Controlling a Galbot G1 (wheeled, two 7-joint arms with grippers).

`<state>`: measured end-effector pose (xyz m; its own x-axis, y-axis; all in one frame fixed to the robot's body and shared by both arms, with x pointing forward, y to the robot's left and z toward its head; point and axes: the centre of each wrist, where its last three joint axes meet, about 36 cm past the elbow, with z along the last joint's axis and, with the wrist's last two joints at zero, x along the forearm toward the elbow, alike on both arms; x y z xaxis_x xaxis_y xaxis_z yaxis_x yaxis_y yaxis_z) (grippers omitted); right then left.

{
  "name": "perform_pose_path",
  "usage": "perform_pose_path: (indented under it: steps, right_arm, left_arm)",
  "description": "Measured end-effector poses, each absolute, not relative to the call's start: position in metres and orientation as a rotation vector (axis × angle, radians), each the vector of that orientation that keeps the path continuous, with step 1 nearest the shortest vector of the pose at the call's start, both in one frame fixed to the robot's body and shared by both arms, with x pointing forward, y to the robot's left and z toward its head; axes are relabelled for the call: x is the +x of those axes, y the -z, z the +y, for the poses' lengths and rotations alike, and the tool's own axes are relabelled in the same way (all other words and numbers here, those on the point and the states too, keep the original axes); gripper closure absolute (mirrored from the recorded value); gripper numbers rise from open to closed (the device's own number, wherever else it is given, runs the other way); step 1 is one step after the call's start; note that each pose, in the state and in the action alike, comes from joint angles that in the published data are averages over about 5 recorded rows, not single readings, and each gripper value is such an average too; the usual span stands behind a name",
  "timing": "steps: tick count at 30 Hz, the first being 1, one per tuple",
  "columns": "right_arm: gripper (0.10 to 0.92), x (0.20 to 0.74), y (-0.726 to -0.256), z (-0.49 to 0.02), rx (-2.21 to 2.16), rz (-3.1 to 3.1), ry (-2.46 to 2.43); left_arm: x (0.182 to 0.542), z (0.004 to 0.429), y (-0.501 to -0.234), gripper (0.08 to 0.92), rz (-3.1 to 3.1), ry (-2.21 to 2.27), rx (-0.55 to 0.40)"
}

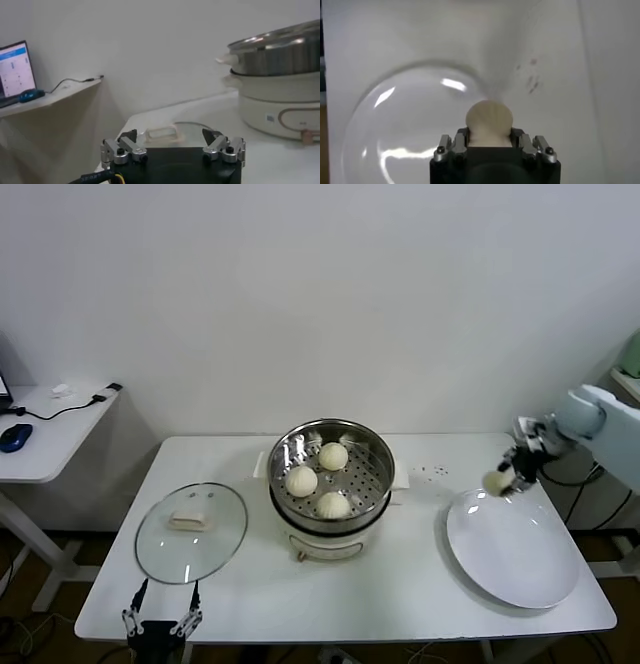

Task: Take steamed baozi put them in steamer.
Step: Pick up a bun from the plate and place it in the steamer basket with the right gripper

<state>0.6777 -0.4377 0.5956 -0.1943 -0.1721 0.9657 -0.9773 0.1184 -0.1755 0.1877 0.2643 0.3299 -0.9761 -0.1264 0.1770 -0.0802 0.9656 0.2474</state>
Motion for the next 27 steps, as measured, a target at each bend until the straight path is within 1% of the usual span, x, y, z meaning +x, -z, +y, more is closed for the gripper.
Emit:
perform_pose_path:
  steps: [7,12,19,27]
  right_arm:
    - [0.468,0.712,-0.669,-0.35,1.252,-1.582,-1.21]
    - [0.467,0.72,-0.698,-0.289,1.307,-1.561,-1.23]
    - [0.462,0.72,-0.701,-0.22,1.345,-1.48,-1.267]
    - [0.462,0.719,-0.674,-0.168,1.357,-1.388,-1.301]
  left_arm:
    - [0.191,0.262,-0.335,0.177,-2.951,0.358,0.136]
    - [0.193,0.259,-0.339,0.177,-2.964,0.359,0.109]
    - [0.193,0.254,-0.341,0.177,-2.973,0.353,0.08]
    - [0.19,0.257,-0.343,0.177,-2.976,0.363,0.067]
